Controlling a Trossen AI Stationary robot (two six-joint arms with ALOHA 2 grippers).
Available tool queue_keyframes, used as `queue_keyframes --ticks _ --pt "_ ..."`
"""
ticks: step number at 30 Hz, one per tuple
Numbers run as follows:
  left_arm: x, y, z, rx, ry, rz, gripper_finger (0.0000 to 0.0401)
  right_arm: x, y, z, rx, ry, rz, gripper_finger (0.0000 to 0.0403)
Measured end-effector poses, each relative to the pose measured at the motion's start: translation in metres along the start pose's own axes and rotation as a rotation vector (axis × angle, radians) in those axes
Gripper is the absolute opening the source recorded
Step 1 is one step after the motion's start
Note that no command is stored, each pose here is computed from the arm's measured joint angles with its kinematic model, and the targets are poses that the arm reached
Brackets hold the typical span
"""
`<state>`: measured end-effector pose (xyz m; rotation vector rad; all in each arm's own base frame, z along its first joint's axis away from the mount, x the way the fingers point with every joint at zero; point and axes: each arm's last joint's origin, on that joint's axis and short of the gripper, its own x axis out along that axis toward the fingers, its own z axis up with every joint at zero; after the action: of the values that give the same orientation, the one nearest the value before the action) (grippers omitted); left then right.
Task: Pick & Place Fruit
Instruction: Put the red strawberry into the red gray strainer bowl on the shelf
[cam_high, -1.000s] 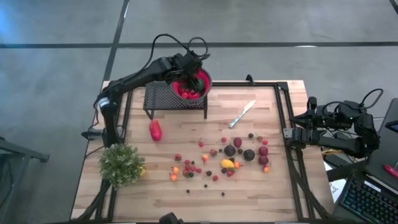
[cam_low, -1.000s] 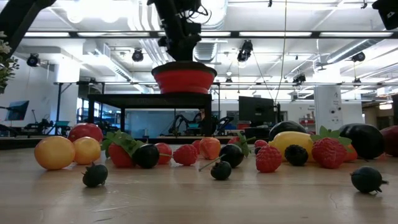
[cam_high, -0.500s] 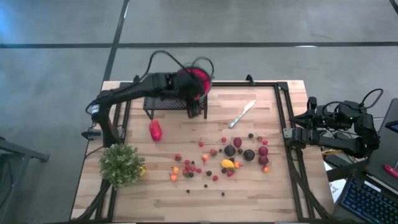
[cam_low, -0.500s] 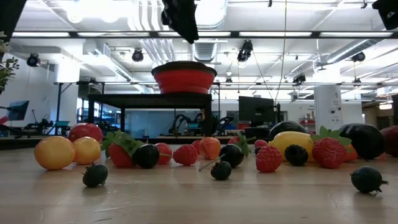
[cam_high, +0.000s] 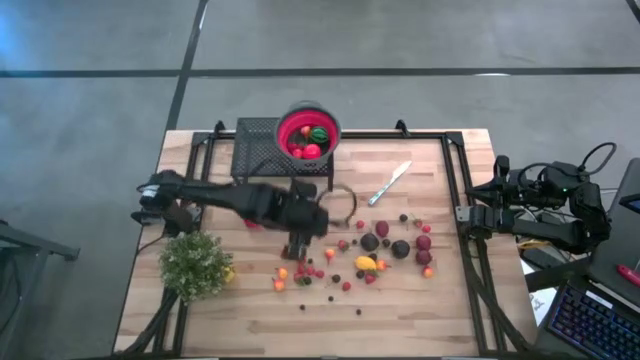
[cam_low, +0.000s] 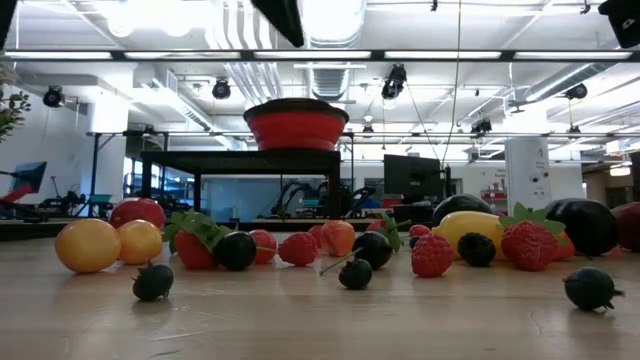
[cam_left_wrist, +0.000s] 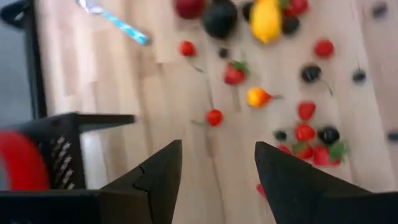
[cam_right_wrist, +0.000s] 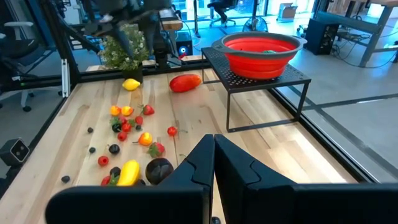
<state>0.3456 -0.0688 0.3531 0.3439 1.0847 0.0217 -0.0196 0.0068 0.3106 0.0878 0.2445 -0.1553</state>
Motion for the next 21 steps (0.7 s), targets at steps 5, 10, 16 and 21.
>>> queue_keyframes --ticks 5,10,16,21 --pt "0.021 -0.027 -0.013 0.159 0.081 -0.003 0.0206 0.0 0.0 0.0 0.0 0.0 0.0 0.0008" --pt "0.043 -0.045 -0.03 0.248 0.157 -0.021 0.0206 0.0 0.0 0.0 0.0 0.0 0.0 0.0008" --pt "0.065 -0.058 -0.042 0.298 0.173 -0.039 0.0206 0.0 0.0 0.0 0.002 0.0 0.0 0.0008" --pt "0.079 -0.068 -0.054 0.421 0.188 -0.083 0.0206 0.0 0.0 0.0 0.002 0.0 0.0 0.0008"
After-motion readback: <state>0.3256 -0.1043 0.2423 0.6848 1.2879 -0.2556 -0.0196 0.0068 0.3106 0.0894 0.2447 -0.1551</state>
